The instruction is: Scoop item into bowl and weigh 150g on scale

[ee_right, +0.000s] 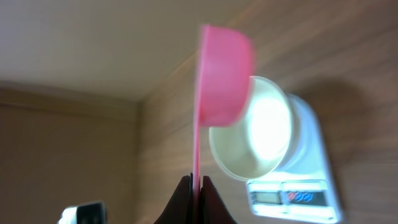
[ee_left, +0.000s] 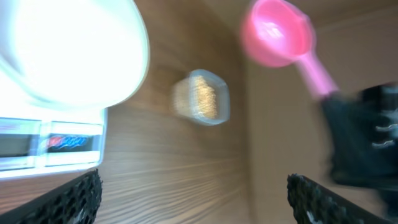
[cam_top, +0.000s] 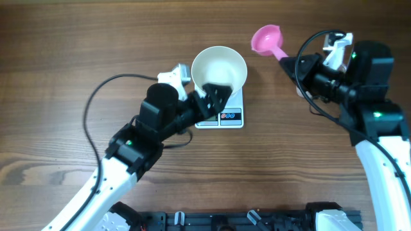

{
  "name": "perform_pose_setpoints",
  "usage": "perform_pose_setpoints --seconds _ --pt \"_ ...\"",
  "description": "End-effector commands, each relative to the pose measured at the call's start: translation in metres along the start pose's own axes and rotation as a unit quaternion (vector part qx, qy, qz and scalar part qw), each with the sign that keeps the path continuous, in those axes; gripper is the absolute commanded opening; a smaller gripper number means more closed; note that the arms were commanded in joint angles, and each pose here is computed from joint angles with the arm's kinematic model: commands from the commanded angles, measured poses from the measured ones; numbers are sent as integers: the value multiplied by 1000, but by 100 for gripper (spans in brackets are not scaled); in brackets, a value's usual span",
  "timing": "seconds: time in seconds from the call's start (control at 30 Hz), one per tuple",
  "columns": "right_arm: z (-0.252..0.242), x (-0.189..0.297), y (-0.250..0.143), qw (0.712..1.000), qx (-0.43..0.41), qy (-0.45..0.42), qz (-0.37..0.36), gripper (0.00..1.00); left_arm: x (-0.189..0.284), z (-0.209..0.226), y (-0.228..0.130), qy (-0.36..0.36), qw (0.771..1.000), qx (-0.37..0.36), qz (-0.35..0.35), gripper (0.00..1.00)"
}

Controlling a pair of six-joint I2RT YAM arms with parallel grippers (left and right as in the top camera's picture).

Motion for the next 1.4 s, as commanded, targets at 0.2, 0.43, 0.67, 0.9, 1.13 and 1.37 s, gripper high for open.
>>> perform_pose_setpoints --seconds 0.2,0.43,0.67,0.9,1.13,1.37 --pt "-17 40 23 948 115 -262 -137 4 39 6 1 163 983 -80 19 100" --pt "-23 44 23 939 112 -291 -145 4 37 7 -1 159 976 -144 42 4" --pt "-11 43 43 898 265 -304 -176 5 32 5 -4 155 977 -135 48 4" --pt "-19 40 40 876 320 -336 -132 4 -7 25 -19 183 968 -124 122 4" --pt "-25 44 44 886 297 -330 -132 4 -67 32 -47 200 936 -247 152 4" --pt "-41 56 48 885 269 -360 -122 4 -94 51 -51 262 917 -273 126 4"
Point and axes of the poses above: each gripper's point midway between its finger pads, its own x axis back along the fingers, its own z axis along the line the jaws close on, y = z × x, the point moved 9 cm from there along x, back along the fingers, and after that the axes turned 6 degrees about -x, right-handed, at the moved point
